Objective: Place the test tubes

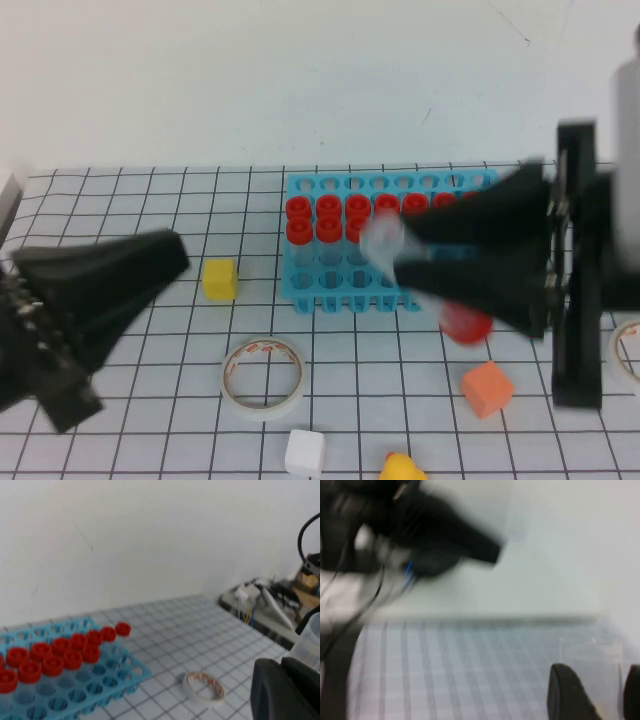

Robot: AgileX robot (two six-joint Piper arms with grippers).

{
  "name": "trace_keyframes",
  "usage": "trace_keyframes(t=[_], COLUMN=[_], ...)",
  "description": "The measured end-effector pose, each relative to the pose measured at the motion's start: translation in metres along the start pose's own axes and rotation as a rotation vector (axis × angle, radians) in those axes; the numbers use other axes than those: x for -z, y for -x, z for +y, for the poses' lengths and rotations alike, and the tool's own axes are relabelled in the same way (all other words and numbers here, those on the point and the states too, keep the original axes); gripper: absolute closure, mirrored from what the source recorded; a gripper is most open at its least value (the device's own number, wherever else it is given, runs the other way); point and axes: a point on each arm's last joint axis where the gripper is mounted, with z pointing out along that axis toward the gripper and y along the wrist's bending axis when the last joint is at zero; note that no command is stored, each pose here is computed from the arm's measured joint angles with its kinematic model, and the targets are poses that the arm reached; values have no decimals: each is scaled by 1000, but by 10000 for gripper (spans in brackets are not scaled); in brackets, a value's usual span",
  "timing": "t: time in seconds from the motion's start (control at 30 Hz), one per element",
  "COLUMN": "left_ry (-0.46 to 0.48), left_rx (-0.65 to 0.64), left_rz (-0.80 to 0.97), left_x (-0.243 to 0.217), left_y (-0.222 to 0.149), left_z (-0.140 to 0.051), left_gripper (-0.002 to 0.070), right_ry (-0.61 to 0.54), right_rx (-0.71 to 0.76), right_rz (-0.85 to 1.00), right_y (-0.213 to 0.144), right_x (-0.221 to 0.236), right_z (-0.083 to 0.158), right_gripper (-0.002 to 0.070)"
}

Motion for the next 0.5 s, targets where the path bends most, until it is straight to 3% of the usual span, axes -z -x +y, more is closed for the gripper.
trace_keyframes(t=[0.3,0.5], left_ry=[-39,-157], left_rx=[-59,-190], left_rz=[357,557], left_x=[-29,-58], left_y=[-3,-8], left_z=[24,13], left_gripper=[676,676], right_ry=[180,317], right_rx=[20,30], right_rz=[385,555], right_y=[-39,-42], right_x=[-5,-11], right_z=[3,-8], right_gripper=[454,455])
